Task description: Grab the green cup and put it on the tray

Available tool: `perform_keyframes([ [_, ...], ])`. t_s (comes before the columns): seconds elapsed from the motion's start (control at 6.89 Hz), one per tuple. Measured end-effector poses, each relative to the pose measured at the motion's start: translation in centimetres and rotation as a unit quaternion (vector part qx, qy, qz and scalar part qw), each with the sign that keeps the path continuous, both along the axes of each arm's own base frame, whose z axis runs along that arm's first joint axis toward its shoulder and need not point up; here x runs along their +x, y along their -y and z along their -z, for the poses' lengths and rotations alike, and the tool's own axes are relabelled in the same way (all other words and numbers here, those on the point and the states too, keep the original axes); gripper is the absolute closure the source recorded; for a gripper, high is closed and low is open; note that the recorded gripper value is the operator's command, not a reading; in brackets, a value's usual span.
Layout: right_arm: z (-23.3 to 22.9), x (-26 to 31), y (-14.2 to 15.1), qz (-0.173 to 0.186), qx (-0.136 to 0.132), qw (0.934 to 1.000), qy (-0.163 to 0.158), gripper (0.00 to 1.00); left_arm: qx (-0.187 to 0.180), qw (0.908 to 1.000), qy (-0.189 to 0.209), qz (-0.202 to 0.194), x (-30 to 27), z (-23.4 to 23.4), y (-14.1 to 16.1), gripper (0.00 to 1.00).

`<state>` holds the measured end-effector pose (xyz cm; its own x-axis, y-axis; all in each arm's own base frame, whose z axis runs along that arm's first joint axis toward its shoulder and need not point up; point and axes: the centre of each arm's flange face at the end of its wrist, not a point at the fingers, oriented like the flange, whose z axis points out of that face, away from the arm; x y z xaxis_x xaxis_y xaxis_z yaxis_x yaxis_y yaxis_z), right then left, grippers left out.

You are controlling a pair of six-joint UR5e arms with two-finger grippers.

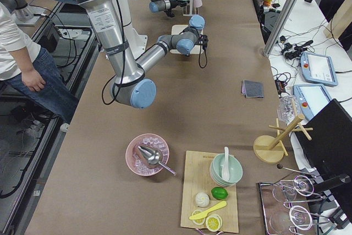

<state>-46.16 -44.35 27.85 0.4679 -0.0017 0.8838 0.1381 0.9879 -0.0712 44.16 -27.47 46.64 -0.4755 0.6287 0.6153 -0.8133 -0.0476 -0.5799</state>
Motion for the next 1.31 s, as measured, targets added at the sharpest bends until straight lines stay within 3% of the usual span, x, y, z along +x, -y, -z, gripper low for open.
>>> perform_keyframes([
  [1.31, 1.3, -7.6, -2.8, 0.006, 0.014, 0.9997, -0.019, 1.0, -0.021, 0.9986, -0.017, -0.044, -6.3, 7.5, 0.3, 0.33],
])
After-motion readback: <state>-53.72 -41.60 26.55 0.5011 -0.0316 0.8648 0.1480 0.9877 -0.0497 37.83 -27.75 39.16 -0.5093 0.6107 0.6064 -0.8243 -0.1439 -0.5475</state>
